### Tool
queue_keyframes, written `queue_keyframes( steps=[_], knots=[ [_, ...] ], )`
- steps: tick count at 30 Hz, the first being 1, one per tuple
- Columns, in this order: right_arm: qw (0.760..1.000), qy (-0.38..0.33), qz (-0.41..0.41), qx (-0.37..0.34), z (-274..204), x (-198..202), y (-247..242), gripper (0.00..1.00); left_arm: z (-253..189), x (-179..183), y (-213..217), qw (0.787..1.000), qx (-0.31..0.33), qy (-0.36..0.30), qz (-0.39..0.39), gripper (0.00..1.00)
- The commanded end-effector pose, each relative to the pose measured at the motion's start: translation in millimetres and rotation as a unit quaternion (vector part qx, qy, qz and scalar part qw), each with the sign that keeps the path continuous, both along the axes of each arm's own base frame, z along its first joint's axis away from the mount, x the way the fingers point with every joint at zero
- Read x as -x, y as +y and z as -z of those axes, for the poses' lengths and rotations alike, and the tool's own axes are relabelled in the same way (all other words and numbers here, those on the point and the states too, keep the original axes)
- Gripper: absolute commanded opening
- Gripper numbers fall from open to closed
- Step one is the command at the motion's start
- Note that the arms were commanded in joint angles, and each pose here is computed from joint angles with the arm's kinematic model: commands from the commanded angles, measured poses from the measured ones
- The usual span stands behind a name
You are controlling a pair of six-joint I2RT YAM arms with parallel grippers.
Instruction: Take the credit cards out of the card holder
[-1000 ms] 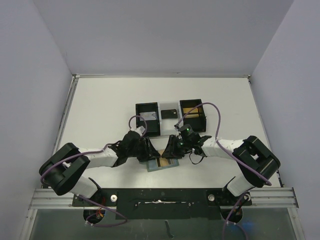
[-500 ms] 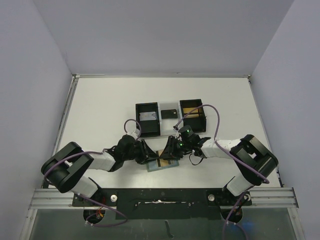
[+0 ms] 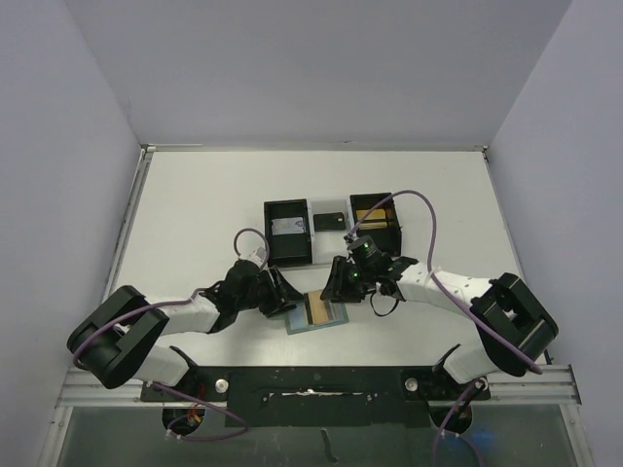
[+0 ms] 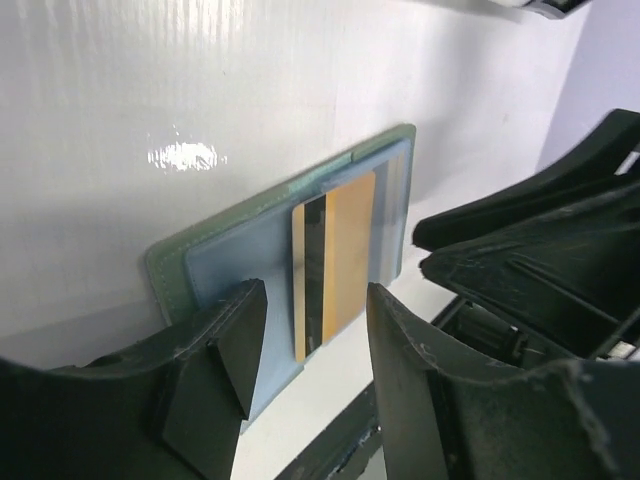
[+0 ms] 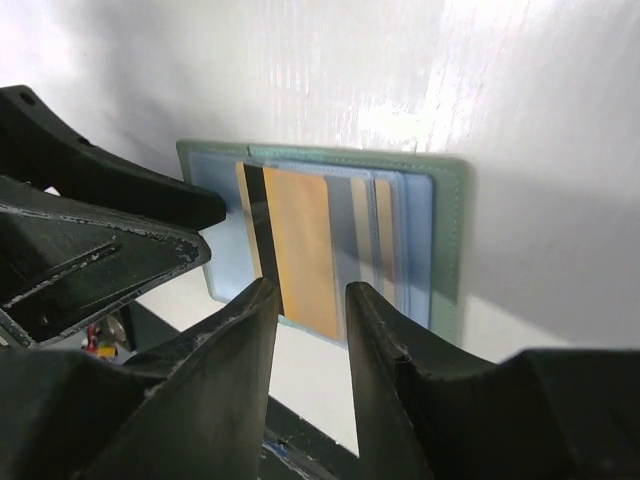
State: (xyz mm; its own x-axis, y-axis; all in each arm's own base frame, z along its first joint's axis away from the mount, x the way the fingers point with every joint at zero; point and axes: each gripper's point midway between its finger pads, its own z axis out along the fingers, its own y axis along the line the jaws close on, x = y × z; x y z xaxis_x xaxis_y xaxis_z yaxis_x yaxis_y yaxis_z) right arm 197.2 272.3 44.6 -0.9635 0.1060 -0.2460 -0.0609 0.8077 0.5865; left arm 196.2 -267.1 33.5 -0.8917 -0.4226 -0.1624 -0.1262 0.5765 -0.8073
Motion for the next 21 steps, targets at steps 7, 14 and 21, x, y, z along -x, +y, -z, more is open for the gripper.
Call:
queue_keyframes(
  steps=[7, 14, 21],
  knots=[
    [0.998, -0.017, -0.031, 0.048, 4, -6, 15, 0.29, 24, -8, 21, 0.989, -0.146, -0.002, 0.023, 0.43],
    [0.998, 0.006, -0.036, 0.052, 17, 2, 21, 0.31, 24, 0, 27, 0.986, -0.162, -0.009, 0.029, 0.43],
    [0.999, 0.017, -0.048, 0.005, 18, 7, 33, 0.31, 35, 10, 23, 0.984, -0.167, 0.009, 0.056, 0.44]
  ],
)
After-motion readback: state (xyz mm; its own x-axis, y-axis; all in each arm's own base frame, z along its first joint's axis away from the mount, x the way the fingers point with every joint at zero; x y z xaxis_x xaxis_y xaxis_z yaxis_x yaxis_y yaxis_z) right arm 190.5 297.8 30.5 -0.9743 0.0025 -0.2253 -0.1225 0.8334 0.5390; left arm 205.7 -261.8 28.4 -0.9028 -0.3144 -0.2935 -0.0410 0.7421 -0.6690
